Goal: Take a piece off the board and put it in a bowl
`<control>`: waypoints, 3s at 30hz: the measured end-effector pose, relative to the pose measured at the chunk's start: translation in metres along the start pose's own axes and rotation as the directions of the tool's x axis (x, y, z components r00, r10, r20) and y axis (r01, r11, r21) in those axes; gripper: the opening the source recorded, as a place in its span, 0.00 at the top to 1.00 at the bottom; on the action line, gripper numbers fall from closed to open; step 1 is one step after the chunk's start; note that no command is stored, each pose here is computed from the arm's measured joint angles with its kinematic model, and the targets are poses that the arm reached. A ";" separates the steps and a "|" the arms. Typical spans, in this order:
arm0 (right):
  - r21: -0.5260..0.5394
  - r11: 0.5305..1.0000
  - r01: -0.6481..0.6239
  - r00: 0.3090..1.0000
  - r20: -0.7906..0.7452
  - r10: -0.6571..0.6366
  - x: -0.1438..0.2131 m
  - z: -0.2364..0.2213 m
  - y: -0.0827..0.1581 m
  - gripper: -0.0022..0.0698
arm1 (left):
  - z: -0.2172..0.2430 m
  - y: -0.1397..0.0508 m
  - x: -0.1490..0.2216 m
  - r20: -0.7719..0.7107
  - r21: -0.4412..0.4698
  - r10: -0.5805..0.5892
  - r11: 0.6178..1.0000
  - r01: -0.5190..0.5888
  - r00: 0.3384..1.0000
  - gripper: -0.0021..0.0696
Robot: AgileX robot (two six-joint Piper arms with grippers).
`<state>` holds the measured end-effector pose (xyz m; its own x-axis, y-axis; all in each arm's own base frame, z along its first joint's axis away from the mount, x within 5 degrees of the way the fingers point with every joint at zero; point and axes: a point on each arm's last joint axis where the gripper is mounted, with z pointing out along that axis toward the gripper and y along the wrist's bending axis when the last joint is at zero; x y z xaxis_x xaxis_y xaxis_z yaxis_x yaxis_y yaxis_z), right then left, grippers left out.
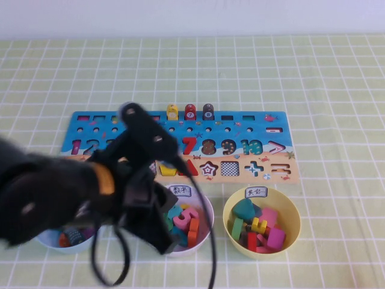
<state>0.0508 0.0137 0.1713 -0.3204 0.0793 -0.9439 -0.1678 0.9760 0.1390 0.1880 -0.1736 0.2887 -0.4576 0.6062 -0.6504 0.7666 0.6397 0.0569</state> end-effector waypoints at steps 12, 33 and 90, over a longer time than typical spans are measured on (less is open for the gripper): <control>0.000 1.000 0.000 1.000 0.002 0.000 0.000 0.000 0.000 0.99 | -0.064 -0.013 0.050 0.149 0.013 -0.082 0.997 0.081 0.985 0.97; 0.000 1.000 0.000 1.000 0.002 0.000 0.000 0.000 0.000 0.99 | -0.067 -0.002 0.080 0.358 -0.191 0.087 0.981 -0.019 0.929 0.97; 0.000 1.000 0.000 1.000 0.002 0.000 0.000 0.000 0.000 0.99 | -0.054 0.000 0.242 0.567 -0.492 -0.241 0.668 0.559 0.787 0.98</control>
<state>0.0507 0.0137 0.1714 -0.3187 0.0796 -0.9445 -0.1680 0.9759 0.1389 0.0528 -0.0015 0.1723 -0.2896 0.0551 -0.9556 0.0347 0.9983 0.0470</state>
